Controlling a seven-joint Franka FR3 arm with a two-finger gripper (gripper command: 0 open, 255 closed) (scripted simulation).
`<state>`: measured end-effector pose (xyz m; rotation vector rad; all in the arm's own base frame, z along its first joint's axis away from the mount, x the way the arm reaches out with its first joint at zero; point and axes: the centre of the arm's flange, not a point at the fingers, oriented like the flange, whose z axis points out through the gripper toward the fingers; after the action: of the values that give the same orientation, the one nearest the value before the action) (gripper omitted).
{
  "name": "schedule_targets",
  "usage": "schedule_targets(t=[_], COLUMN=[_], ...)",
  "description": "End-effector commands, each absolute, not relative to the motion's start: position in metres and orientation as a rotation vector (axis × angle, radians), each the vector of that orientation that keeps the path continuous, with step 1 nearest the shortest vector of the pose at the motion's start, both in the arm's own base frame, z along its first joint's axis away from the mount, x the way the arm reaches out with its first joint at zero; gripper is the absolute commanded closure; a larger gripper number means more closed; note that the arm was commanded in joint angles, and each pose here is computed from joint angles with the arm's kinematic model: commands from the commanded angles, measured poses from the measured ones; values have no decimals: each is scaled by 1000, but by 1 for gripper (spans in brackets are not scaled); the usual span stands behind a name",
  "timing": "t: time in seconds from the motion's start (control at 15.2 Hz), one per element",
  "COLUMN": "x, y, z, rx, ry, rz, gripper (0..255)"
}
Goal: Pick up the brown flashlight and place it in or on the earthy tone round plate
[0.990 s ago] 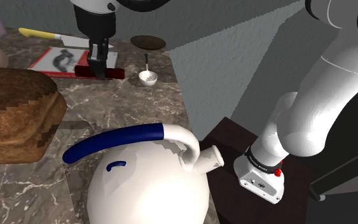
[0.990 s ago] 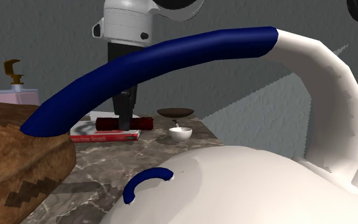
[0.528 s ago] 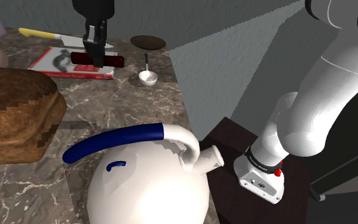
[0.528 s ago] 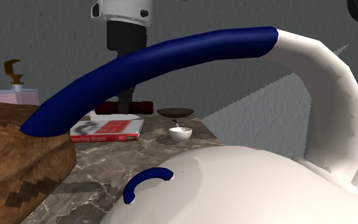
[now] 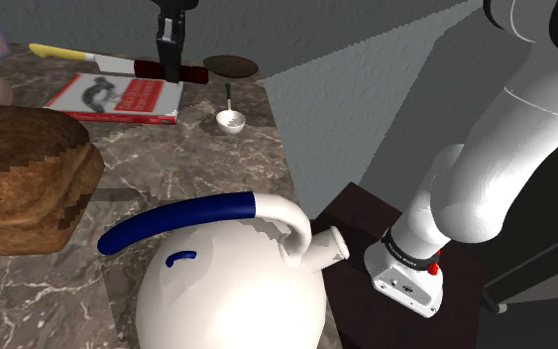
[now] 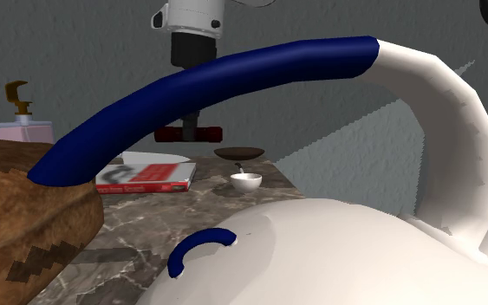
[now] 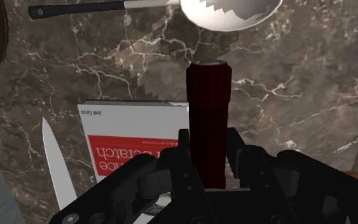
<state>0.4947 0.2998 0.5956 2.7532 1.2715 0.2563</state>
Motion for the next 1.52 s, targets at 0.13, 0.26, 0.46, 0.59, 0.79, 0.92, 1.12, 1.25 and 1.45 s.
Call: schedule_targets(t=[0.13,0.26,0.46,0.59,0.79,0.92,1.12,1.25,1.45], x=[522,535,555,568,587,600,619,632,652], y=[253,230,196,173,138,115,80,57,23], z=[597,597,597,597,597,596,596,596,596], rx=[2752,2752,2752,2752,2752,2752,2752,2752,2752], ry=[1274,1274,1274,1274,1274,1274,1274,1274,1274], rz=[257,257,257,257,257,257,257,257,257], gripper=[255,255,255,255,255,255,255,255,255])
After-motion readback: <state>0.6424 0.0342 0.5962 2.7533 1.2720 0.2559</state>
